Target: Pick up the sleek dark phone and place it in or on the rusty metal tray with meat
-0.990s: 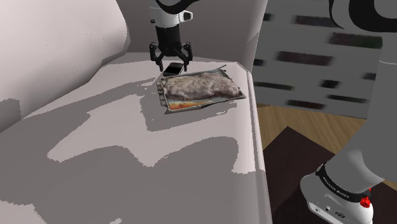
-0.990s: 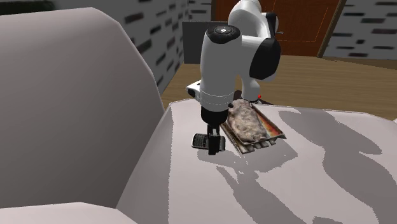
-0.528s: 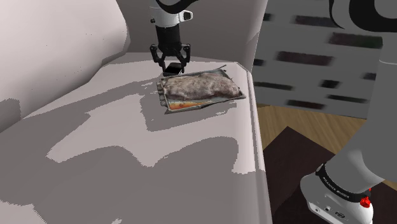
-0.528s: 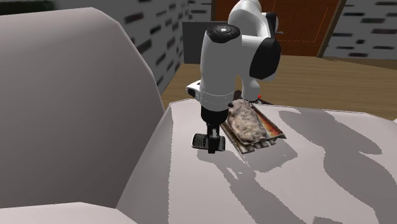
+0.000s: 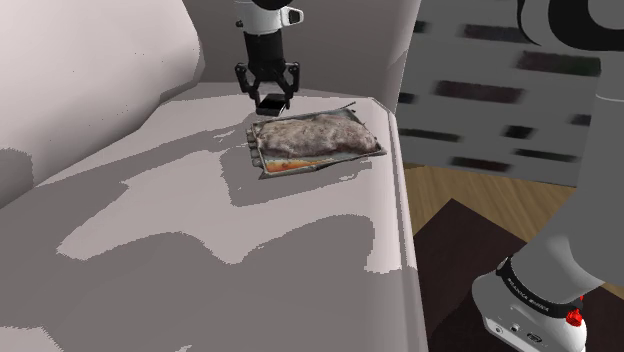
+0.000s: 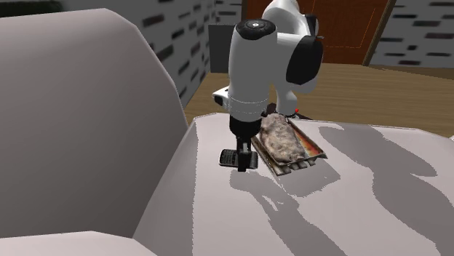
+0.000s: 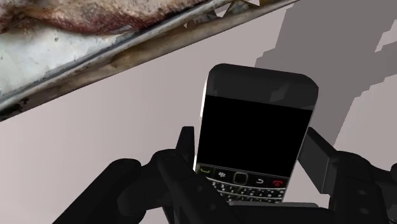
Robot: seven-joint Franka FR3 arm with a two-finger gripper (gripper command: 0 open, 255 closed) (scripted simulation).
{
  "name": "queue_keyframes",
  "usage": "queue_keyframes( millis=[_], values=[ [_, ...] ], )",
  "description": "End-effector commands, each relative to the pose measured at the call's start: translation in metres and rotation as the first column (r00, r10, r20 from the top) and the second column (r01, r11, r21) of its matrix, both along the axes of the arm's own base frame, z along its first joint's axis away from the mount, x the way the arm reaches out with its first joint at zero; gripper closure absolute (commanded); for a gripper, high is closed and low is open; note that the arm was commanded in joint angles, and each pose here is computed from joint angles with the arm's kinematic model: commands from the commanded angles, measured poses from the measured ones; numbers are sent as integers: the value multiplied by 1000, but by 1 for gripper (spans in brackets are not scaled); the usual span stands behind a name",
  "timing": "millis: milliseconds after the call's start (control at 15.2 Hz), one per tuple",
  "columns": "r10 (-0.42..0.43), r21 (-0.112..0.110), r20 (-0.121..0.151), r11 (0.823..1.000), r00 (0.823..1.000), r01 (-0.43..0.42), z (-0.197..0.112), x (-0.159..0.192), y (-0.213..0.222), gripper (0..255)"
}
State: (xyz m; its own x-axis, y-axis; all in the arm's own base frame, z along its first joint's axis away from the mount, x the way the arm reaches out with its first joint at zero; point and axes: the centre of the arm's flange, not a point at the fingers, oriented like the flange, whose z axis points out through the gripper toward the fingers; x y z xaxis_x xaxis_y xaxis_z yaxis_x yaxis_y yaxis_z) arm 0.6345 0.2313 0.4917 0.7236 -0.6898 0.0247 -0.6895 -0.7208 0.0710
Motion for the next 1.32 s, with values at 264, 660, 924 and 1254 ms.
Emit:
queue_keyframes(
  millis=[264, 660, 924, 1254],
  values=[
    [0, 0, 0, 1000, 1000, 0, 32, -1, 1, 255],
    [0, 0, 0, 1000, 1000, 0, 64, -1, 1, 255],
    [0, 0, 0, 1000, 1000, 0, 85, -1, 1, 255],
    [0, 0, 0, 1000, 1000, 0, 111, -1, 1, 255]
  ],
)
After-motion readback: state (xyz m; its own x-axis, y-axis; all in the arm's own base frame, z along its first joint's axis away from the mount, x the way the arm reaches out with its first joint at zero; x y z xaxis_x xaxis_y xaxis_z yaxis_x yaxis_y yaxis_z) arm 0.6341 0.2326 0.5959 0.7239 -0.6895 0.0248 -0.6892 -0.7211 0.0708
